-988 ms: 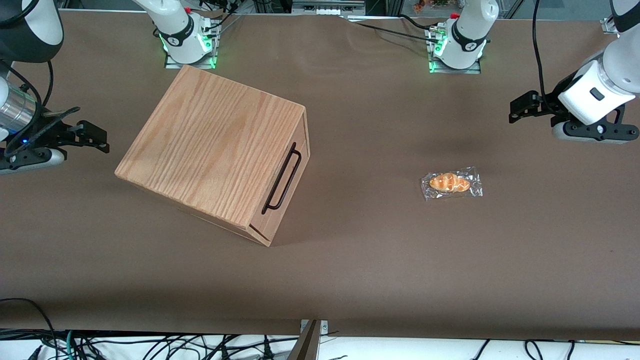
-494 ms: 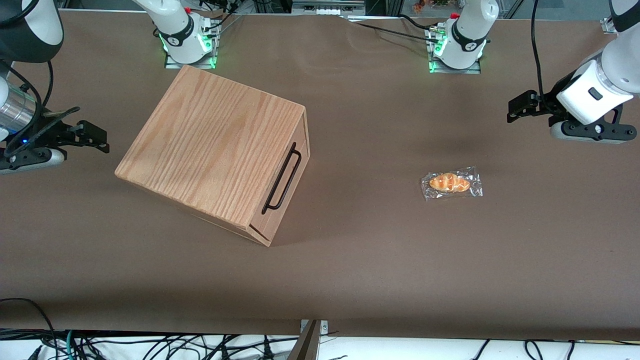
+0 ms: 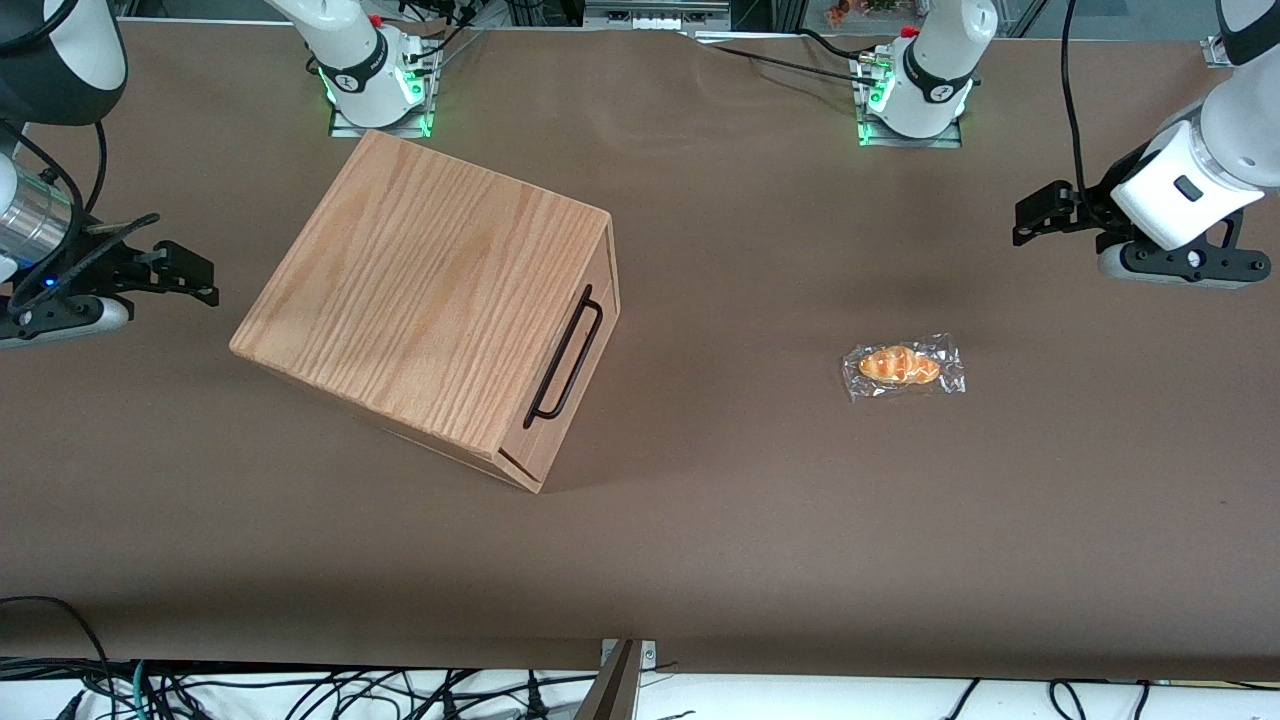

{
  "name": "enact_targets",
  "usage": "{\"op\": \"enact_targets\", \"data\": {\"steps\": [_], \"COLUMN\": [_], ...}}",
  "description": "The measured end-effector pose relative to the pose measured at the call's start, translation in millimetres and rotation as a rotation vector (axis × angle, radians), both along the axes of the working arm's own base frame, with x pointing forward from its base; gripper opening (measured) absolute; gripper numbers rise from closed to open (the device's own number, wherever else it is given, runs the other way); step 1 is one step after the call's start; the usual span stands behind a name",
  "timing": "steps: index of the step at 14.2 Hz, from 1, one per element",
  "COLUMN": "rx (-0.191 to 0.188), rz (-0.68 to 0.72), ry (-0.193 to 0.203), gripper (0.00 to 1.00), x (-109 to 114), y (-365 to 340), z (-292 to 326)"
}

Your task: Open top drawer with left arm

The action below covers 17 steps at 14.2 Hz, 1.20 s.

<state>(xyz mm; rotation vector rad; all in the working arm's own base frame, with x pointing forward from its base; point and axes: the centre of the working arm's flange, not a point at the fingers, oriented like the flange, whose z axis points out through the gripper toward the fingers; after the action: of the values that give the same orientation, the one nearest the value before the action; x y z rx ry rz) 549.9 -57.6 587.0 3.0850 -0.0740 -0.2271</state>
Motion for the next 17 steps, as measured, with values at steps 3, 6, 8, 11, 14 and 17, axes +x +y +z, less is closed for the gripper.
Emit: {"op": "enact_targets", "data": {"steps": [3, 6, 8, 11, 14, 17], "rx": [-0.013, -0.093, -0.131, -0.153, -0.188, -0.276], "rz": [-0.011, -0.061, -0.121, -0.181, -0.164, -0.060], "ry": [0.003, 0.017, 0.015, -0.028, -0.085, -0.137], "gripper": [1.00, 1.00, 1.00, 1.00, 1.00, 1.00], "x": [-0.4, -1.0, 7.6, 32.3, 54.3, 68.9], "y": [-8.0, -47.3, -88.6, -173.5, -250.8, -299.0], "z": [-0.7, -4.7, -12.3, -40.3, -97.9, -143.8]}}
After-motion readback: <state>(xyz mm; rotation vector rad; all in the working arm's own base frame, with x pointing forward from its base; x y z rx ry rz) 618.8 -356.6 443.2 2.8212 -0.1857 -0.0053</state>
